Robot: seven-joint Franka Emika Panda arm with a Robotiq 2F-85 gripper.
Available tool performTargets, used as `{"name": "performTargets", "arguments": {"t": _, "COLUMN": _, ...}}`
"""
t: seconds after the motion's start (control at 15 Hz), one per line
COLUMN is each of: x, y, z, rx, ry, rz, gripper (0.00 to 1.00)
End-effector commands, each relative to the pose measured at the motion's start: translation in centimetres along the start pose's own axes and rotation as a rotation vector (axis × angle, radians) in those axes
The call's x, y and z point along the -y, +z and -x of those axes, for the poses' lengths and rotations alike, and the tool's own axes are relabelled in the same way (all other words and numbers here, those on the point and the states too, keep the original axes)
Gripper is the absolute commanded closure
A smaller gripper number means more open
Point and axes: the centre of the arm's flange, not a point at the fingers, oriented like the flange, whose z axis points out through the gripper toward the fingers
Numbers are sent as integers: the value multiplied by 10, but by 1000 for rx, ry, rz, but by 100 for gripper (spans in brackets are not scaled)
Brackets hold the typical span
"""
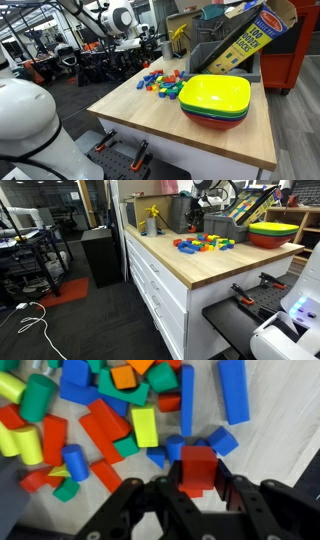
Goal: Move the red block next to the grey tub
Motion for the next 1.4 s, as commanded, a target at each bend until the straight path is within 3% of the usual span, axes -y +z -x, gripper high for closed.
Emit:
{"name": "performTargets", "arguments": {"t": 0.0, "x": -41, "y": -15, "z": 13, "rx": -8, "ry": 115, "rz": 77, "gripper": 89}}
{"name": "performTargets", "arguments": {"t": 0.53, "x": -114, "y": 5, "z": 15, "rx": 18, "ry": 274, "rz": 143, "gripper": 89}}
{"name": "performTargets", "arguments": {"t": 1.33, "x": -116, "y": 77, "z": 13, "rx": 96, "ry": 256, "rz": 161, "gripper": 89}}
